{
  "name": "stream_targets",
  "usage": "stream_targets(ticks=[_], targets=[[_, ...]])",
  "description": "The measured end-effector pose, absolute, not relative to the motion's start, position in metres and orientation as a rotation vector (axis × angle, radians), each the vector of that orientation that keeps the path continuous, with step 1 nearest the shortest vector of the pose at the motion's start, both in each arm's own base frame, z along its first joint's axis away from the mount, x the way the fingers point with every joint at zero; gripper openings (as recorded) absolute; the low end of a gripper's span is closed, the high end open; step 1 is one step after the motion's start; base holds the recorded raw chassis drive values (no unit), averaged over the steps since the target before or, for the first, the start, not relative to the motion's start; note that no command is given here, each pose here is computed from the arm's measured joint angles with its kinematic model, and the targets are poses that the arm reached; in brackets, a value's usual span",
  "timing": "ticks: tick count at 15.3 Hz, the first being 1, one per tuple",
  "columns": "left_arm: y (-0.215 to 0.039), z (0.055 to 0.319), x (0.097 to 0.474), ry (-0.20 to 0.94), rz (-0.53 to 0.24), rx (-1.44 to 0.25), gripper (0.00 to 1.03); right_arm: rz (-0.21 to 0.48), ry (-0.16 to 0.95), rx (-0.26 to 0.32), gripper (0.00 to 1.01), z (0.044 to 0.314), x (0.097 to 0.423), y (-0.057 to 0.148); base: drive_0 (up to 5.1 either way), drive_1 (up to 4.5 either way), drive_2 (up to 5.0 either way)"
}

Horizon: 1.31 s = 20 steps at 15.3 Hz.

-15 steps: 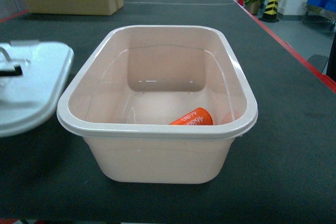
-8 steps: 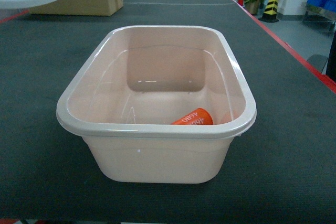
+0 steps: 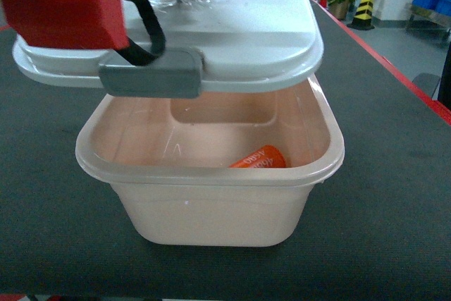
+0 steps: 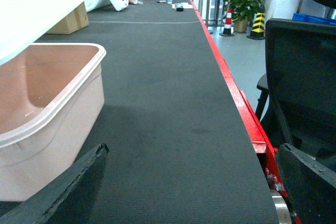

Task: Pick capacitor and pack into box

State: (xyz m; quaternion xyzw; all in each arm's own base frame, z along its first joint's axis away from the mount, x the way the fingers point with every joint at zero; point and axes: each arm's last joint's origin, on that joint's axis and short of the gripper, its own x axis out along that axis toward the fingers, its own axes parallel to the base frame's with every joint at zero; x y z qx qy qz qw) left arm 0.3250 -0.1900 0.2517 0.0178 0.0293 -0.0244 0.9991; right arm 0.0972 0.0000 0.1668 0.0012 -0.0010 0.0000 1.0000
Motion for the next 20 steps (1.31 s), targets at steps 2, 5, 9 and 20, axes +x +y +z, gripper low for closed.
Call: stream_targets(ticks=[2,5,9,20], targets=[[-0.208,0.243,0.326,0.094,-0.068,0.055,0.02,0.000,-0.002,0.002,0.98,0.167,0.097,0.000,0.0,0.00,0.0],[-0.227,0.221,0.324,0.173,-0.056,0.076,0.02,0.000,-0.002,0.002,0.98,0.167,0.097,0.000,0.0,0.00,0.0],[-0.227,0.205,0.329,0.189,-0.030,0.056,0.32,0.000,-0.002,0.002,0.98,0.167,0.097,0.000,0.0,0.00,0.0],[-0.122,0.286,0.279,-0.178,0.069,-0.057,0.98,0.000,-0.002,0.002,0.98,0.167,0.097,0.000,0.0,0.00,0.0]])
